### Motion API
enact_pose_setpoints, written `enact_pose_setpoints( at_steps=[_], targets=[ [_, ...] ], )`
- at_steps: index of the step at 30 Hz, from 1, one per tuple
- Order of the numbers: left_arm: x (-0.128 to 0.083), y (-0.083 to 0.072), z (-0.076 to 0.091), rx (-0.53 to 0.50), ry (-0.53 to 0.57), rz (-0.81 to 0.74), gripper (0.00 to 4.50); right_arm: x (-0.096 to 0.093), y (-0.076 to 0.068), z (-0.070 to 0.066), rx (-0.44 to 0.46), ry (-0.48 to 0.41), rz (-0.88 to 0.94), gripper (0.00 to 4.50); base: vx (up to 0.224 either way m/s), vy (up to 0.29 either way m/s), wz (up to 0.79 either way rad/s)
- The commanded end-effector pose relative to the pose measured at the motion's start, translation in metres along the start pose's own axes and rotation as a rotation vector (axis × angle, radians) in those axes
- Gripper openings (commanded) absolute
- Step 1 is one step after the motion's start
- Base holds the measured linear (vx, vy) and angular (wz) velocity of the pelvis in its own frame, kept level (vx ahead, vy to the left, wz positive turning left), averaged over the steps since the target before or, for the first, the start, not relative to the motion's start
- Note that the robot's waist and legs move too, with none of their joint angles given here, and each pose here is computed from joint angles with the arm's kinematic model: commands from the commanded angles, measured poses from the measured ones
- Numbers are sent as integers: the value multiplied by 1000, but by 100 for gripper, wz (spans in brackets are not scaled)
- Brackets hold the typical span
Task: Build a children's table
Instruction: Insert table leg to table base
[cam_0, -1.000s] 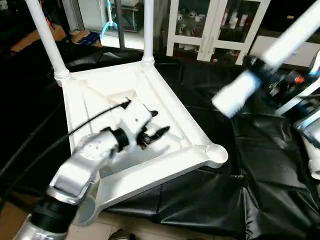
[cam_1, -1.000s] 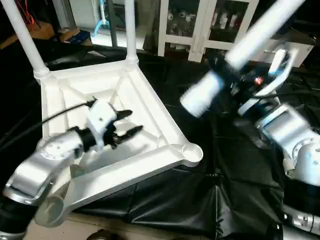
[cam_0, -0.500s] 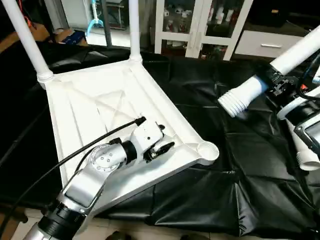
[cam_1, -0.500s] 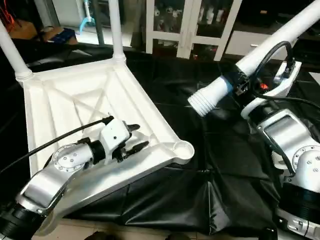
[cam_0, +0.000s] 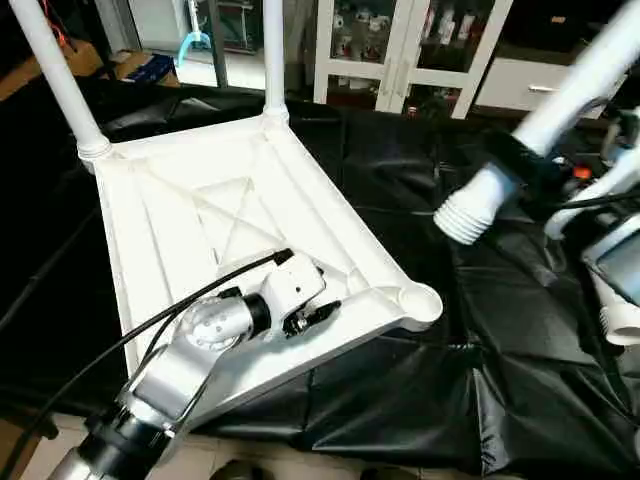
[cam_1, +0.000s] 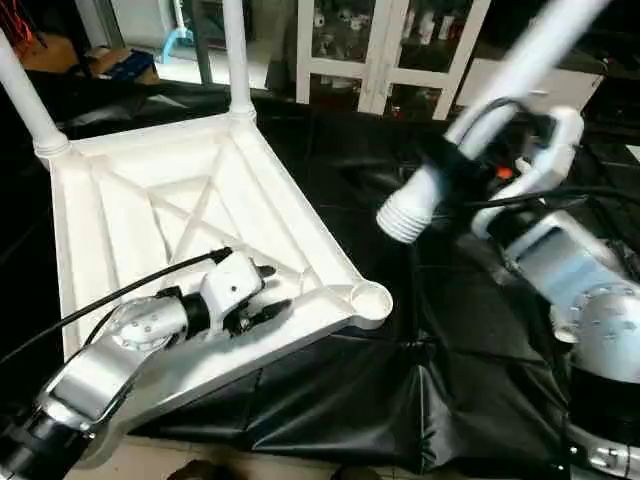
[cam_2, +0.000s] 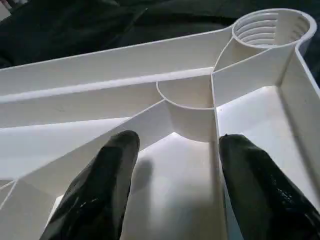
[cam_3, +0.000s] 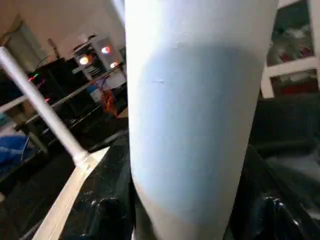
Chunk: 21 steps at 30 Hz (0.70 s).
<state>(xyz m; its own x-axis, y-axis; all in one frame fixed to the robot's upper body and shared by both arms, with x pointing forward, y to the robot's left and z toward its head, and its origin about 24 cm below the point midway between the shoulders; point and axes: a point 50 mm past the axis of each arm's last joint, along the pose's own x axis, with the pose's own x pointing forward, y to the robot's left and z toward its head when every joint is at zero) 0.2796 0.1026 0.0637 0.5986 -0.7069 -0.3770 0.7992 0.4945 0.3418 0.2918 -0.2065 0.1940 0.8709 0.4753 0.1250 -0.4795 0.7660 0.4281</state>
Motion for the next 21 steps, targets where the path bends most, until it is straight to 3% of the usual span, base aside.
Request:
enact_pose_setpoints(
  at_steps=[1, 6, 12, 15, 21],
  targets=[
    [0, 0, -10, -21, 51, -12, 272, -3, -1, -1, -46, 9, -8, 181, 0, 0, 0],
    [-2, -5, -16, -28, 86, -103, 234, -5, -2, -14, -127, 75, 8, 181, 0, 0, 0],
    [-8, -9, -18, -54, 120, -209, 195, -7, -2, -20, -214, 92, 31, 181, 0, 0, 0],
    [-6, 1, -27, -1, 201, -147, 162, -7, -3, -19, -231, 75, 25, 181, 0, 0, 0],
    [-7, 12, -38, -3, 309, -101, 117, -6, -1, -21, -256, 69, 44, 181, 0, 0, 0]
  ],
)
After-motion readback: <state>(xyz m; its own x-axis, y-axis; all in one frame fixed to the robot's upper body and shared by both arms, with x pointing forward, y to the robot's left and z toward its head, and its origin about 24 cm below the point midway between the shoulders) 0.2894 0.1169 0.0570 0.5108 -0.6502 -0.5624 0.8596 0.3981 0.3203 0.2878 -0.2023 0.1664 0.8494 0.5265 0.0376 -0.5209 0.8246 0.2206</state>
